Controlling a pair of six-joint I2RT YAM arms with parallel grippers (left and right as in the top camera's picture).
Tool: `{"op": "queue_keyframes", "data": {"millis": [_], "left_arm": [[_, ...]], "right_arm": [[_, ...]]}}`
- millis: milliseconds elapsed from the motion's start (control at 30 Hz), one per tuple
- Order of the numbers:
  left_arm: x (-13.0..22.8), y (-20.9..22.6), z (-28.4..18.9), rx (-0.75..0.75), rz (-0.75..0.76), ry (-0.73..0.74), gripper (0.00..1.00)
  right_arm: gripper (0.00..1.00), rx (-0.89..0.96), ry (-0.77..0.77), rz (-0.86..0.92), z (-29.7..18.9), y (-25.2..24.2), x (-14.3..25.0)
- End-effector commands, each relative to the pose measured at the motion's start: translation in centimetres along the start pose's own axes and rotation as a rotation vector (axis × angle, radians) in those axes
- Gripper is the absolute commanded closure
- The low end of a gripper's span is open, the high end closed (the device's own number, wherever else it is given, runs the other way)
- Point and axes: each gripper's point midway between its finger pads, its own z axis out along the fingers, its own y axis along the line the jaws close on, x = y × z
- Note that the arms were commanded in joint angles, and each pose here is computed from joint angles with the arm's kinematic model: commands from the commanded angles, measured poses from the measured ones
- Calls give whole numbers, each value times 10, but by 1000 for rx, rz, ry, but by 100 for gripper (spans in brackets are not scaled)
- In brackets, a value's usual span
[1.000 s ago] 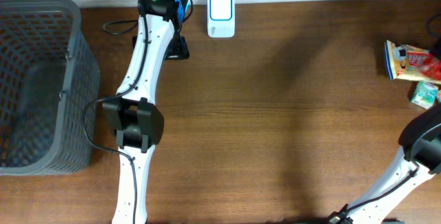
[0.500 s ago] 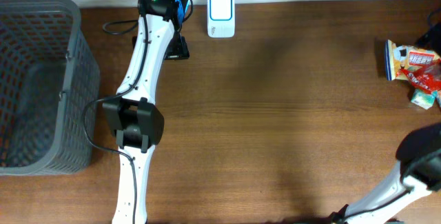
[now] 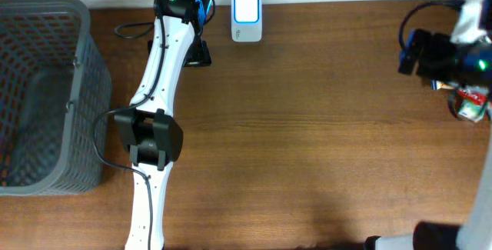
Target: Scan the item barcode
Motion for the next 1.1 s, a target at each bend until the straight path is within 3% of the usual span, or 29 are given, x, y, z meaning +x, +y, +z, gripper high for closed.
{"op": "queue_keyframes", "data": {"millis": [0, 133, 233, 333, 767, 933, 1067], "left_arm": [[-1, 4, -5, -8, -15, -14, 1], [-1, 4, -5, -8, -15, -14, 1], [-1, 4, -5, -8, -15, -14, 1], [-1, 4, -5, -8, -15, -14, 1], [-1, 4, -5, -8, -15, -14, 1], [-1, 4, -5, -8, -15, -14, 1], [-1, 4, -5, -8, -15, -14, 1]], "right_arm": [[0, -21, -48, -64, -31, 4, 27], [1, -78, -78, -65, -31, 2, 80], [1, -304, 18, -67, -21, 29, 148], [1, -317, 85, -59, -6, 26, 184], [1, -253, 178, -86, 27, 14, 210], [1, -365, -240, -352, 61, 39, 180], [1, -416, -510, -407, 71, 52, 173]]}}
